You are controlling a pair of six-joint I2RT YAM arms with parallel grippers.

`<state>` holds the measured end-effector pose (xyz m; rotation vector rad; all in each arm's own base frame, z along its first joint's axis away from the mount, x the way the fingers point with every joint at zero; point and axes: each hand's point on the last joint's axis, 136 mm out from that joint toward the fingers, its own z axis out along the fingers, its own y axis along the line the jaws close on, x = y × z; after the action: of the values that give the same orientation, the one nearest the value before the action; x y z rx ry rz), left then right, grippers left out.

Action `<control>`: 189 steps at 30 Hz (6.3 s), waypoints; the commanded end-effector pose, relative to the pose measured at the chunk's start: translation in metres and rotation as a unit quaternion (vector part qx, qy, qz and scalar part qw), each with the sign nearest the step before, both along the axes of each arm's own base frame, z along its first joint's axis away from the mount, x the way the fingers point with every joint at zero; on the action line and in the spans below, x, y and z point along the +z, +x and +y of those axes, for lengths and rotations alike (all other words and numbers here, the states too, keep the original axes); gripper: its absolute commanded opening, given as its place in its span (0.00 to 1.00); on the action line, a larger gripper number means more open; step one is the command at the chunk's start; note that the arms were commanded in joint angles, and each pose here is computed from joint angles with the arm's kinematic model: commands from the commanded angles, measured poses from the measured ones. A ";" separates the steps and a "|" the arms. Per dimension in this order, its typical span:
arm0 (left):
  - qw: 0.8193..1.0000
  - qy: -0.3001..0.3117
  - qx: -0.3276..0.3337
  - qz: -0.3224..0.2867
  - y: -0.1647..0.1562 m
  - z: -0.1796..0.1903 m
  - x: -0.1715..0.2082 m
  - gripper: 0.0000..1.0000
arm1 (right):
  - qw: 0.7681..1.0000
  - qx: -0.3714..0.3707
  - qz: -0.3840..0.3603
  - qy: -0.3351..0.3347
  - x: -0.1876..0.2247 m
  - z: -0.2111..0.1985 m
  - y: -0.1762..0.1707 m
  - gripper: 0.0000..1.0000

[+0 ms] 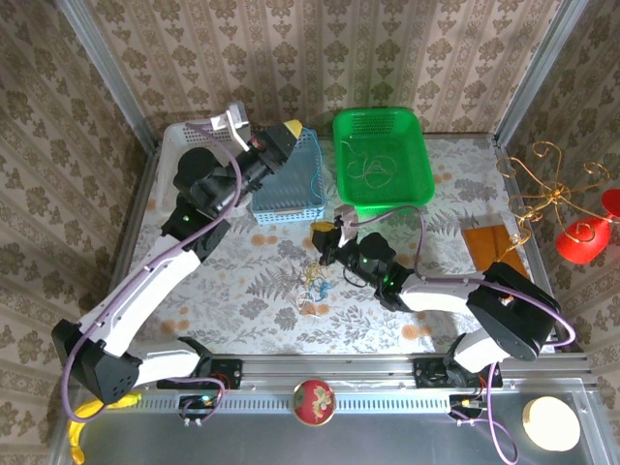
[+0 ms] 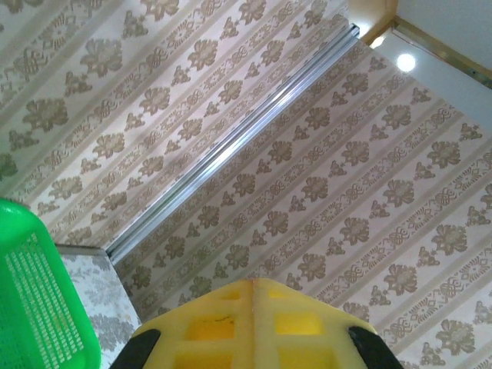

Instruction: Untangle the cables

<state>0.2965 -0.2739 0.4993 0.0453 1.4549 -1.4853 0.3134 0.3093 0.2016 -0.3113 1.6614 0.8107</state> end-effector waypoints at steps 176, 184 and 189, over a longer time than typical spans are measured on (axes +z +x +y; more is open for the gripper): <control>0.956 0.280 -0.061 0.066 -0.040 0.058 -0.280 1.00 | 0.969 0.154 0.178 -0.073 0.066 -0.021 -0.061 0.00; 0.940 0.325 -0.084 0.061 -0.055 0.043 -0.323 1.00 | 0.973 0.144 0.170 -0.058 0.079 -0.025 -0.058 0.00; 0.922 0.368 -0.108 0.048 -0.065 0.028 -0.349 0.98 | 0.975 0.136 0.167 -0.050 0.086 -0.028 -0.057 0.00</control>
<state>0.2305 -0.2409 0.1572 0.5293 2.1095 -1.1049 0.2554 0.2837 0.2577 -0.5292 2.0741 0.9978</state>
